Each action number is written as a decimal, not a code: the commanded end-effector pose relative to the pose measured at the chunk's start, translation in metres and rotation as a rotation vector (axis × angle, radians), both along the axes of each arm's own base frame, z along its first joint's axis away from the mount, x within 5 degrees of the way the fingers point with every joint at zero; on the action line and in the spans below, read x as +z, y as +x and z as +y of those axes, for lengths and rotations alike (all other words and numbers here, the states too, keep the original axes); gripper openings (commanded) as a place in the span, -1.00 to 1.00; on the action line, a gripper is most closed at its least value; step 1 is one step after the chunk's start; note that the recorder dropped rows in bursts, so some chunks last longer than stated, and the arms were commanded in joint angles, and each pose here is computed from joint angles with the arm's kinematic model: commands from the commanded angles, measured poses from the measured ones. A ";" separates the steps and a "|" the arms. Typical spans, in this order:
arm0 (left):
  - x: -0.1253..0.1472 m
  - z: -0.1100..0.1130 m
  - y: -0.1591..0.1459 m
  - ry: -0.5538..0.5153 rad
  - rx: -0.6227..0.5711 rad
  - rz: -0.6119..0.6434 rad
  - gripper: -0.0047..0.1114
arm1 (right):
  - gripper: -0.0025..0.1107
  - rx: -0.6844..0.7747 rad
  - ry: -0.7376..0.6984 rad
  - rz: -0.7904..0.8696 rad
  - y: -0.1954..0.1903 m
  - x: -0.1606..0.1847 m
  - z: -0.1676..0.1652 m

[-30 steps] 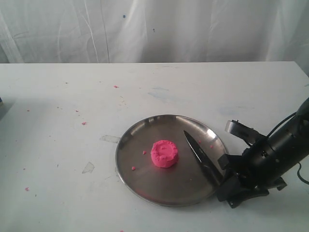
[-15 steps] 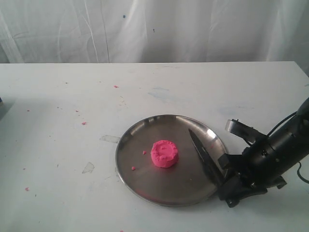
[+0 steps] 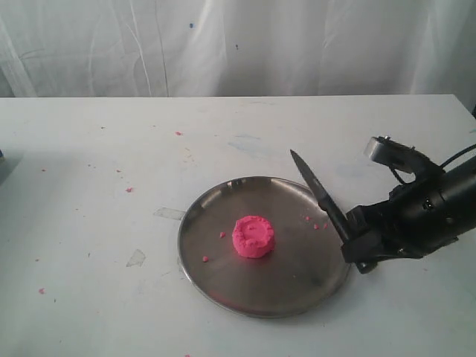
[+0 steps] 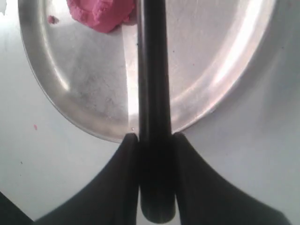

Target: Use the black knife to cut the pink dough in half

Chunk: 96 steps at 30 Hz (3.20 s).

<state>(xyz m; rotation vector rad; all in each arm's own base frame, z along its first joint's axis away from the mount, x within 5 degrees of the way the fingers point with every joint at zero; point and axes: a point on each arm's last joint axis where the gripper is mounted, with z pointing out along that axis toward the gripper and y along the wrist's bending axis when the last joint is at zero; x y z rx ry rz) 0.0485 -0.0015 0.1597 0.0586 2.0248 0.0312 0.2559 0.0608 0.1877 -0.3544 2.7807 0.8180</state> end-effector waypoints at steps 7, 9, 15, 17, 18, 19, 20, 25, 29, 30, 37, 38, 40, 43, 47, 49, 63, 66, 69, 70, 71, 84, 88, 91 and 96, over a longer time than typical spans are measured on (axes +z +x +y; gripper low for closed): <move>-0.003 0.000 -0.001 -0.004 0.003 0.019 -0.92 | -0.96 0.039 -0.134 -0.413 -0.033 0.063 0.016; -0.003 0.000 -0.001 -0.004 0.003 0.019 -0.92 | -0.96 -0.011 -0.184 -0.510 -0.039 0.072 0.014; -0.003 0.000 -0.001 -0.004 0.003 0.019 -0.92 | -0.96 -0.168 -0.232 -0.710 -0.061 0.084 0.001; -0.003 0.000 -0.001 -0.004 0.003 0.019 -0.92 | -0.96 -0.180 -0.224 -0.726 -0.064 0.084 0.000; -0.002 0.001 -0.001 0.020 0.000 0.015 -0.92 | -0.96 -0.182 -0.221 -0.722 -0.065 0.083 0.000; -0.001 0.002 0.000 0.080 -0.011 0.005 -0.92 | -0.96 -0.186 -0.214 -0.710 -0.066 0.082 0.000; -0.001 0.003 0.000 0.130 -0.020 -0.004 -0.92 | -0.96 -0.196 -0.200 -0.697 -0.066 0.081 0.000; 0.003 0.008 0.001 0.334 -0.053 -0.033 -0.92 | -0.96 -0.263 -0.105 -0.643 -0.067 0.084 0.004; 0.011 0.007 0.005 0.305 -0.037 -0.134 -0.92 | -0.96 -0.259 -0.046 -0.594 -0.068 0.091 0.009; 0.015 0.006 0.006 0.241 -0.023 -0.182 -0.92 | -0.96 -0.244 -0.033 -0.587 -0.069 0.093 0.011; 0.081 0.008 -0.002 -0.591 0.083 -0.940 -0.92 | -0.96 -0.125 0.069 -0.583 -0.073 0.106 0.023; 0.089 0.009 -0.006 -0.690 0.058 -1.025 -0.92 | -0.96 -0.118 0.081 -0.585 -0.074 0.106 0.024; 0.099 0.009 -0.011 -0.760 0.021 -1.089 -0.92 | -0.96 -0.103 0.089 -0.593 -0.074 0.107 0.025; 0.121 0.002 -0.011 -0.726 -0.053 -1.083 -0.92 | -0.96 -0.115 0.087 -0.604 -0.073 0.108 0.025; 0.158 -0.013 -0.006 -0.408 -0.191 -1.069 -0.92 | -0.96 -0.125 0.082 -0.602 -0.070 0.106 0.025; 0.172 -0.021 0.003 -0.151 -0.262 -1.028 -0.92 | -0.96 -0.109 0.070 -0.597 -0.068 0.103 0.025; 0.083 -0.079 0.122 0.096 -0.937 -0.296 -0.92 | -0.96 0.137 -0.079 -0.458 -0.058 0.065 0.030; 0.064 -0.099 0.124 0.131 -1.081 -0.245 -0.92 | -0.96 0.153 -0.109 -0.435 -0.057 0.060 0.029; 0.048 -0.117 0.124 0.251 -1.220 -0.236 -0.92 | -0.96 0.137 -0.139 -0.386 -0.054 0.052 0.028; 0.044 -0.121 0.126 0.277 -1.242 -0.228 -0.92 | -0.96 0.146 -0.146 -0.376 -0.053 0.050 0.029; 0.039 -0.126 0.127 0.304 -1.264 -0.226 -0.92 | -0.96 0.161 -0.148 -0.365 -0.053 0.047 0.032; 0.029 -0.141 0.170 0.359 -1.196 -0.144 -0.92 | -0.96 0.256 -0.329 -0.331 -0.039 0.016 0.046; 0.035 -0.142 0.176 0.323 -1.152 -0.166 -0.92 | -0.96 0.378 -0.331 -0.322 -0.047 0.009 0.060; 0.042 -0.144 0.182 0.301 -1.110 -0.196 -0.92 | -0.96 0.390 -0.330 -0.338 -0.047 0.008 0.064; 0.044 -0.149 0.200 0.307 -1.082 -0.226 -0.92 | -0.96 0.374 -0.328 -0.351 -0.045 0.009 0.065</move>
